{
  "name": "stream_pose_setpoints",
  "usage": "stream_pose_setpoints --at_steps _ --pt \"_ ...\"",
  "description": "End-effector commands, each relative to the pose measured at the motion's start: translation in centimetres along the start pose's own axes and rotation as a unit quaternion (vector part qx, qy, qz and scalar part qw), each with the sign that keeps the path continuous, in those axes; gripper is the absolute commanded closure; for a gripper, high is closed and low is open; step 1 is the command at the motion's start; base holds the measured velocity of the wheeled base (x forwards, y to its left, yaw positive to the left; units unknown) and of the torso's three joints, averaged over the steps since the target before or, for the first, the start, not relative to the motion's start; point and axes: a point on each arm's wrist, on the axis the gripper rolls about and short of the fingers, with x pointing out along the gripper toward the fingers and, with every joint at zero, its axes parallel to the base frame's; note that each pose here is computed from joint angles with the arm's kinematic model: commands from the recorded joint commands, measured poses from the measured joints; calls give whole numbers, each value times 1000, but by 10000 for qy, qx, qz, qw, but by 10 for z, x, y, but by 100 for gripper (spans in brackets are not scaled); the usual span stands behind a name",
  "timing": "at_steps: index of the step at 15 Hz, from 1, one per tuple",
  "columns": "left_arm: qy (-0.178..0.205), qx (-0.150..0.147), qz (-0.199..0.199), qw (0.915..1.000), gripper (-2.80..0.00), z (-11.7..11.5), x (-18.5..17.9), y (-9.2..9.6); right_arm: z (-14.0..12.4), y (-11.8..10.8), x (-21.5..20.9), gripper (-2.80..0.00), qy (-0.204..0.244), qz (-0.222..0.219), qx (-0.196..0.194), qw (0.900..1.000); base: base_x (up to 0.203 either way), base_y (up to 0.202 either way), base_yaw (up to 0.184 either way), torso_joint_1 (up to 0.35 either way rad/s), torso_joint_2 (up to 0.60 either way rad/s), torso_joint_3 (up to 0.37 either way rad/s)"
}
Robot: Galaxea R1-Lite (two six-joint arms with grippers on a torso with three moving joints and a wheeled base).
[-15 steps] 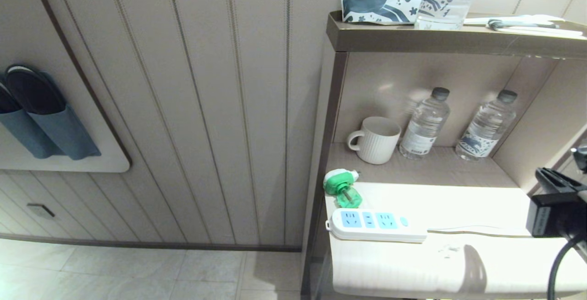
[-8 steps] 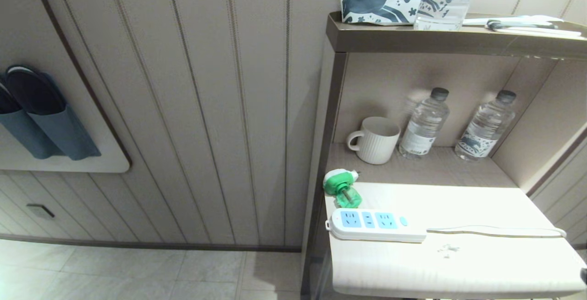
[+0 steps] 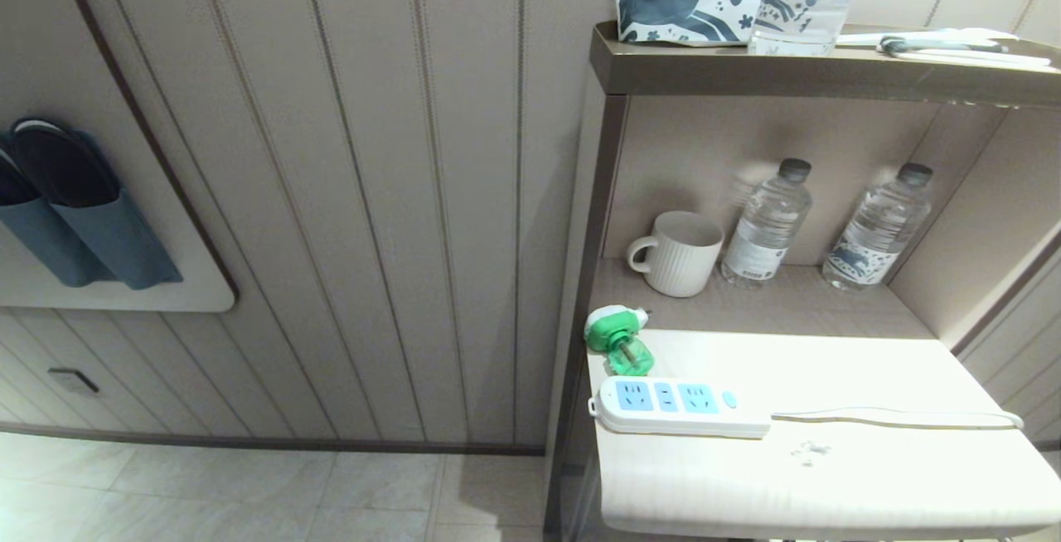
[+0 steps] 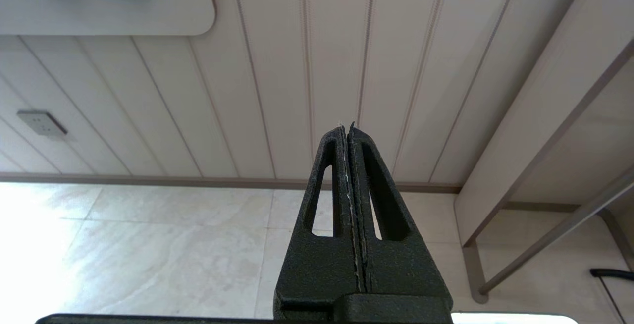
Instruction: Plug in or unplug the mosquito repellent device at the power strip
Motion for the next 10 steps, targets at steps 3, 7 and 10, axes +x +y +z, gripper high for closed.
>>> stream_pose_setpoints --at_steps 3,7,10 --pt "11 4 -3 10000 0 0 0 0 -7 0 -14 0 -759 4 -27 9971 0 0 0 0 0 0" --pt "11 4 -3 10000 0 0 0 0 -13 0 -13 0 -501 4 363 9981 0 0 0 0 0 0" --pt "11 4 -3 10000 0 0 0 0 -13 0 -13 0 -501 -3 379 9980 0 0 0 0 0 0"
